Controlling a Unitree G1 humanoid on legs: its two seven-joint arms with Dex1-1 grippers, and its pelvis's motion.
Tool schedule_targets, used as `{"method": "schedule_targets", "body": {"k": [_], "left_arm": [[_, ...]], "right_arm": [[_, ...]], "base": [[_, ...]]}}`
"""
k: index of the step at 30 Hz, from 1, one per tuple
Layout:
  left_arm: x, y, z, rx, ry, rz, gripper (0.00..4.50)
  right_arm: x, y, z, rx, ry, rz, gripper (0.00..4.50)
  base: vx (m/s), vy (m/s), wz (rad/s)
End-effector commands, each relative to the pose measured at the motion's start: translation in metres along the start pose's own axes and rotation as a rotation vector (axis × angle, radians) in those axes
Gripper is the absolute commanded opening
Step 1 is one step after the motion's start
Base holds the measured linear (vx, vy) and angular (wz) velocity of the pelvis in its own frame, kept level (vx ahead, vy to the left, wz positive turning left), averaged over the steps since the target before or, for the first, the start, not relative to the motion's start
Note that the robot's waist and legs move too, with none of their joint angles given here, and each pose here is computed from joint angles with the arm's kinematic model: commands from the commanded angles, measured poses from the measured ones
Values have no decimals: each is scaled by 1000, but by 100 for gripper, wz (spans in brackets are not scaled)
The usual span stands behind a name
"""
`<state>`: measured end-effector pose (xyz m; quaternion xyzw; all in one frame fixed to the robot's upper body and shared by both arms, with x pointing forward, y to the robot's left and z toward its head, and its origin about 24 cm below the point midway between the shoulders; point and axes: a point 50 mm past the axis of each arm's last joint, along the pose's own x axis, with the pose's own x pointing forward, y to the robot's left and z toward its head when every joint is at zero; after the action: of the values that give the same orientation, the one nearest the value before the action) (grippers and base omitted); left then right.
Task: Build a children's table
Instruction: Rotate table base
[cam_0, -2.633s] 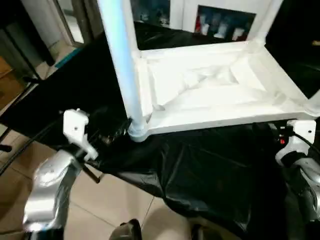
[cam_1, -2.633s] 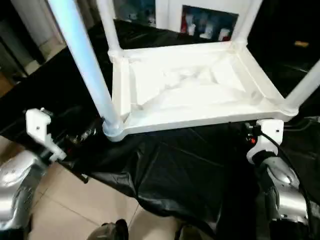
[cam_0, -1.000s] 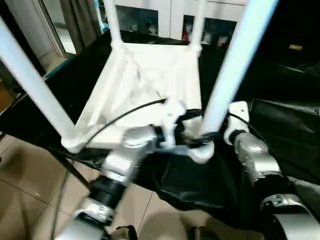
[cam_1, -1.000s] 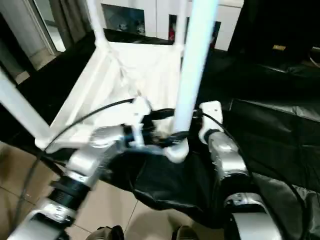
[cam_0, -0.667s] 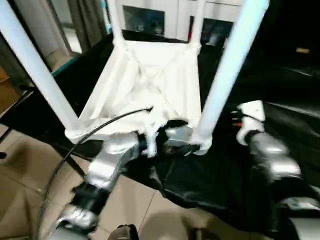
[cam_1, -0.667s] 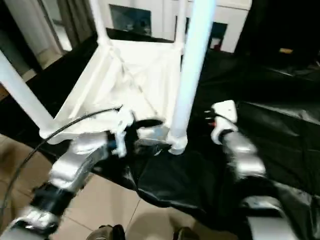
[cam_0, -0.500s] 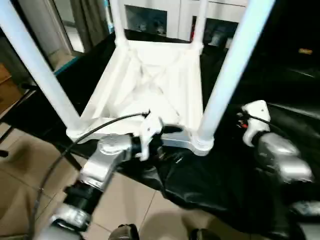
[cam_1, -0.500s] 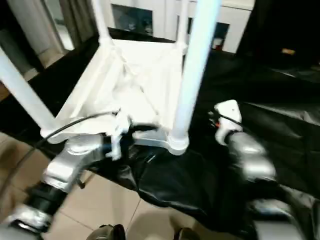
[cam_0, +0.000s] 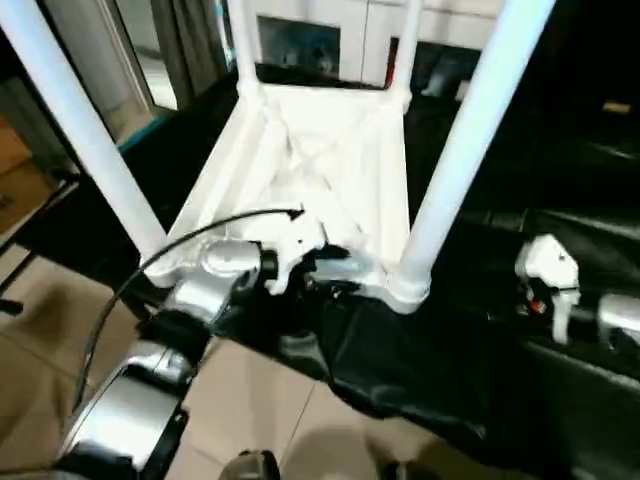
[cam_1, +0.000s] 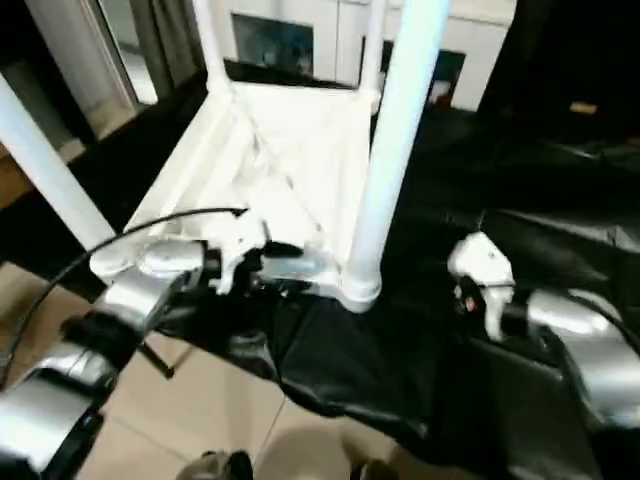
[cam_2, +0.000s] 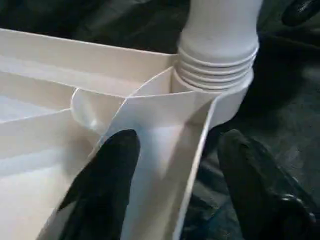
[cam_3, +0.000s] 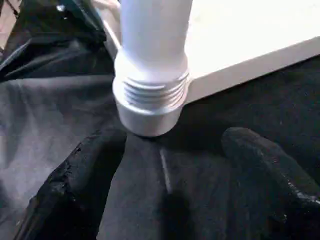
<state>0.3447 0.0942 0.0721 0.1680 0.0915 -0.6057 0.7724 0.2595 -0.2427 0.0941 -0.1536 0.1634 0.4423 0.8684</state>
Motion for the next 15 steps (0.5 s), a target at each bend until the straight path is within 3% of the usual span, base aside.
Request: {"method": "schedule_targets", "body": {"k": [1, 6, 15], "left_arm": [[1, 2, 1, 5, 13, -29, 261], [6, 2, -1, 13, 64, -73, 225], [5, 4, -5, 25, 119, -94, 149]], "right_arm": [[-6, 3, 5, 4, -8, -4, 369], [-7, 18, 3, 25, 10, 25, 369], [-7, 26, 6, 30, 21, 33, 369]], "base": [[0, 0, 0], [0, 0, 0], [0, 0, 0]]}}
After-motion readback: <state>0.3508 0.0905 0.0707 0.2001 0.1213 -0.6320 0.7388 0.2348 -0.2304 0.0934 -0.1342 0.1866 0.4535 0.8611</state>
